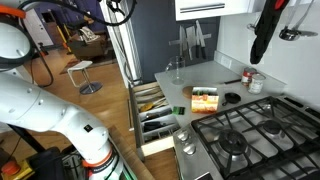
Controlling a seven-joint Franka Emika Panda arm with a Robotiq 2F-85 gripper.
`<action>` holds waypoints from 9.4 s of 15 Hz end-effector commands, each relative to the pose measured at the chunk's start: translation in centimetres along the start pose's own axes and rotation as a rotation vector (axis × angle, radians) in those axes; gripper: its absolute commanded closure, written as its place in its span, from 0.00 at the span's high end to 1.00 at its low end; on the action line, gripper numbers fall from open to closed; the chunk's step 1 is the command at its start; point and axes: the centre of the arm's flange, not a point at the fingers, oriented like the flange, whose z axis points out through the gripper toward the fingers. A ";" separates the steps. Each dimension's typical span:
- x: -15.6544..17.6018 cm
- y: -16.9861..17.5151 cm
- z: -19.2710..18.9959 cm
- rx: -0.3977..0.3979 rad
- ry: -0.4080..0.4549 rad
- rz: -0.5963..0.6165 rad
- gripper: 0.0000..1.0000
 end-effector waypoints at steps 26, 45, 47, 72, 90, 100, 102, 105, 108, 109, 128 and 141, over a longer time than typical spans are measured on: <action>10.8 12.2 8.7 -0.221 -0.053 0.259 1.00; 7.8 19.9 14.6 -0.369 -0.084 0.282 1.00; 7.2 22.3 15.7 -0.402 -0.097 0.267 1.00; -1.5 30.0 20.4 -0.288 -0.243 -0.063 1.00; -5.9 36.0 21.9 -0.116 -0.273 -0.284 1.00; -5.8 37.3 23.3 -0.197 -0.211 -0.216 1.00; -5.7 37.6 23.8 -0.208 -0.196 -0.195 1.00; -5.8 38.4 24.3 -0.226 -0.175 -0.143 1.00; -6.2 38.9 24.7 -0.237 -0.188 -0.120 1.00; -6.3 39.0 25.0 -0.236 -0.194 -0.112 1.00; -6.6 39.0 23.4 -0.182 -0.273 -0.195 0.56; -6.0 39.5 22.5 -0.284 -0.287 -0.180 0.04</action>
